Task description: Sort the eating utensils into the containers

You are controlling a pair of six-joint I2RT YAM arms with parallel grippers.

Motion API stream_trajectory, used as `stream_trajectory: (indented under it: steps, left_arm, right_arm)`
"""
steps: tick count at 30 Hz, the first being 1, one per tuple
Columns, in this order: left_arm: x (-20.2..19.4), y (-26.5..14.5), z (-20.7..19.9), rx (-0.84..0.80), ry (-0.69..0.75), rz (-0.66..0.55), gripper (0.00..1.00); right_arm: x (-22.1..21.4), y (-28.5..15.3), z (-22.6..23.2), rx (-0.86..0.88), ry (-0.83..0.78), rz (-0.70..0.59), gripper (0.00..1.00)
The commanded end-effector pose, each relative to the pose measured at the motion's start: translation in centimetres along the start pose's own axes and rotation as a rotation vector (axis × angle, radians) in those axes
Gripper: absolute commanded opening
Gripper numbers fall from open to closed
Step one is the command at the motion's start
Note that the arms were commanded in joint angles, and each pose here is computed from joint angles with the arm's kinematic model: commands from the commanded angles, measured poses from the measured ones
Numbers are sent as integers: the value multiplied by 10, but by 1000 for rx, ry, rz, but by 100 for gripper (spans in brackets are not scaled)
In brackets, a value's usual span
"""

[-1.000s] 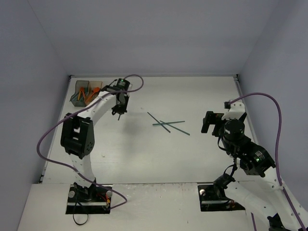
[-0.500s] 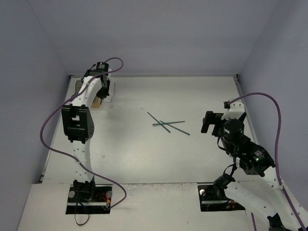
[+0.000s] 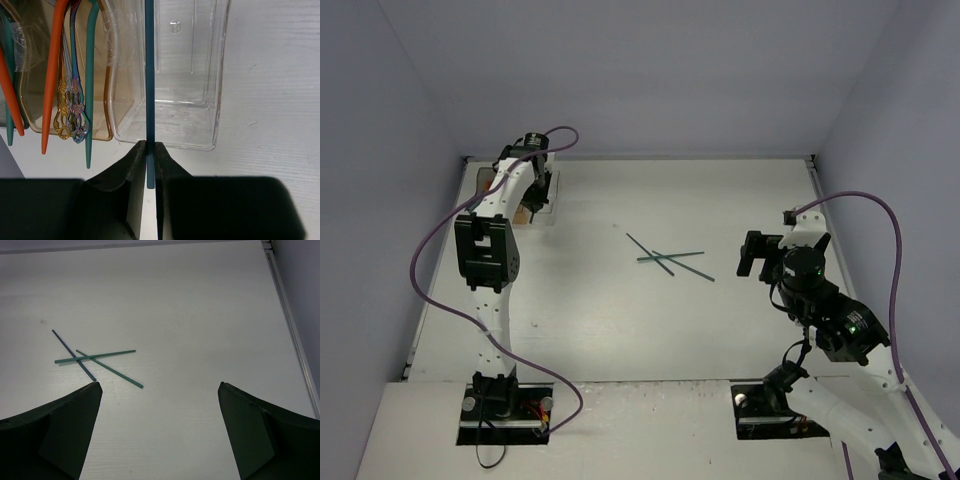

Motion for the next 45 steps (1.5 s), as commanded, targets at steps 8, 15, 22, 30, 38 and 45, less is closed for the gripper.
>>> stream_trajectory:
  steps: [8,15,22,30,38,45]
  left_arm:
    - [11,-40,11,-2,-24,-88,12]
    - [19,-48,9,-16,-46,-119,22]
    - [25,-83,-9,-89,-66,-198,34]
    - [-7,-129,-122,-224,42,-224,49]
    - [-55,-125,-226,-358,91,-204,49]
    - [-65,-104,-256,-458,456,-188,49]
  right_arm:
    - [9,6,2,-21,31,-33,100]
    - [10,6,3,-13,30,-35,100]
    - [10,5,2,-14,31,-40,100]
    - [10,3,1,-13,35,-47,100]
    - [11,0,0,-1,36,-56,100]
    - [14,-5,-1,11,40,-71,100]
Point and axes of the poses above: each gripper's point midway between its finger pads, its own y axis out along the fingers, its own z axis along the line the jaws close on, x = y × z, the point moved 5 cm from there along -y, back along the fingers
